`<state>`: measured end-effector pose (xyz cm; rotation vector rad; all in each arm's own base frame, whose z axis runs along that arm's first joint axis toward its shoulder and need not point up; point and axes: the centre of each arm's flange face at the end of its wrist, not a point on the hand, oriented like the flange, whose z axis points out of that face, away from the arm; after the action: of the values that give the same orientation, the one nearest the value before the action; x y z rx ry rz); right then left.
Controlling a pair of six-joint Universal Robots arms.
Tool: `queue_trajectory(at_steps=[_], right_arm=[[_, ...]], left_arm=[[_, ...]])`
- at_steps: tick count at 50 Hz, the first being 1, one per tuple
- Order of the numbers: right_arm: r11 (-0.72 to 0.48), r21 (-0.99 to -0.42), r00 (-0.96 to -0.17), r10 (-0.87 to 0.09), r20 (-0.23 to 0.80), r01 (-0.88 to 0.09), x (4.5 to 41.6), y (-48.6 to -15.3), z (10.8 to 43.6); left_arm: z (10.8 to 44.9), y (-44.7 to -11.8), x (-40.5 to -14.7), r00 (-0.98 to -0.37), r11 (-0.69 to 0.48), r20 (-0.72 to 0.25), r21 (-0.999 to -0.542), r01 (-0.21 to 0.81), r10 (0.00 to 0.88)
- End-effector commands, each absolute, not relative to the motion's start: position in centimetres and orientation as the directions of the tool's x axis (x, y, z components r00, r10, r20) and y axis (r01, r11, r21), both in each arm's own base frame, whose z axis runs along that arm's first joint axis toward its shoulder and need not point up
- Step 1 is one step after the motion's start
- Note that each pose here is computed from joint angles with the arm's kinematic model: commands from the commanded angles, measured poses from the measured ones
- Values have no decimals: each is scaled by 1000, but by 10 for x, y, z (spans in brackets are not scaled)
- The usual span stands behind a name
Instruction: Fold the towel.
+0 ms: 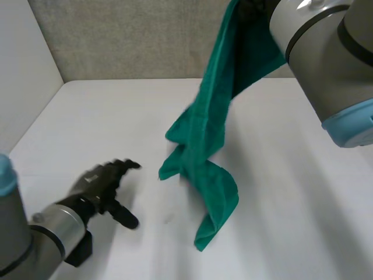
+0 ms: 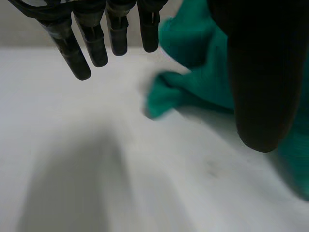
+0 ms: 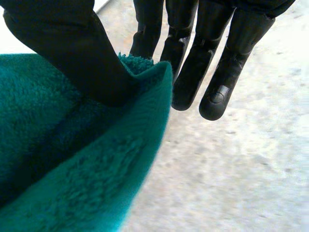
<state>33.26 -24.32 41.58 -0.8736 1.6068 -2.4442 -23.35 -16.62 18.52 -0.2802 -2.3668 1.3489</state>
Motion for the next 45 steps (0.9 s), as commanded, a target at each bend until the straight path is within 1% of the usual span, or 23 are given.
queue_trajectory(at_steps=[1, 3, 5, 8, 12, 15, 19, 22, 26, 27, 30, 32, 34, 36, 37, 38, 39, 40, 41, 42, 43, 44, 45], right_arm=[[-450, -852, -833, -336, 440, -269, 332, -244, 415], [-446, -854, -829, -344, 441, -269, 331, -240, 415], [-449, -853, -828, -347, 440, -265, 330, -235, 417], [-457, -851, -829, -348, 438, -258, 324, -224, 423], [-453, -853, -832, -345, 436, -259, 320, -222, 424], [-456, -851, -836, -335, 434, -259, 314, -219, 428], [-470, -847, -841, -329, 429, -249, 309, -213, 436], [-478, -844, -845, -323, 426, -243, 305, -209, 441], [-483, -842, -845, -321, 427, -241, 301, -202, 444], [-484, -841, -846, -321, 427, -241, 299, -201, 445], [-482, -840, -843, -319, 433, -249, 295, -201, 443], [-477, -840, -844, -310, 438, -261, 293, -205, 442], [-440, -836, -853, -242, 463, -329, 275, -229, 435], [-415, -830, -851, -204, 484, -372, 265, -242, 430], [-403, -826, -846, -191, 497, -394, 261, -246, 427], [-371, -817, -831, -175, 529, -442, 252, -254, 420], [-355, -813, -821, -175, 544, -463, 249, -257, 416], [-339, -808, -810, -180, 559, -482, 247, -259, 412], [-321, -803, -798, -188, 573, -502, 245, -260, 407], [-286, -793, -771, -215, 600, -537, 242, -260, 396], [-265, -787, -755, -233, 612, -556, 241, -259, 390], [-244, -783, -742, -251, 621, -573, 240, -258, 384], [-220, -775, -725, -274, 632, -592, 240, -256, 378]], left_arm=[[166, -146, -255, -840, 648, 324, -760, 43, 436], [156, -137, -271, -802, 672, 342, -734, 97, 489], [148, -132, -288, -778, 672, 346, -730, 129, 525], [144, -135, -304, -776, 676, 360, -728, 113, 518], [142, -138, -318, -772, 677, 376, -730, 93, 512], [140, -131, -342, -734, 661, 386, -742, 113, 559], [134, -118, -360, -703, 644, 379, -751, 147, 602], [129, -117, -368, -711, 631, 360, -761, 151, 604], [120, -125, -373, -765, 607, 308, -783, 134, 566], [117, -129, -373, -790, 597, 286, -793, 124, 543], [116, -136, -370, -824, 565, 242, -818, 111, 512], [121, -145, -363, -863, 542, 210, -836, 85, 460], [128, -152, -355, -883, 531, 201, -845, 63, 424], [151, -174, -330, -916, 505, 200, -863, 4, 349], [151, -174, -330, -916, 504, 200, -863, 3, 349], [160, -181, -320, -923, 488, 197, -873, -12, 330], [179, -193, -303, -935, 444, 180, -895, -27, 306], [198, -203, -287, -943, 387, 146, -922, -21, 298], [198, -203, -287, -943, 386, 146, -922, -20, 298], [207, -206, -280, -946, 358, 119, -934, -4, 301], [224, -211, -267, -949, 301, 65, -953, 33, 309], [233, -212, -261, -948, 267, 33, -962, 56, 317], [255, -213, -249, -944, 186, -22, -979, 88, 330]])
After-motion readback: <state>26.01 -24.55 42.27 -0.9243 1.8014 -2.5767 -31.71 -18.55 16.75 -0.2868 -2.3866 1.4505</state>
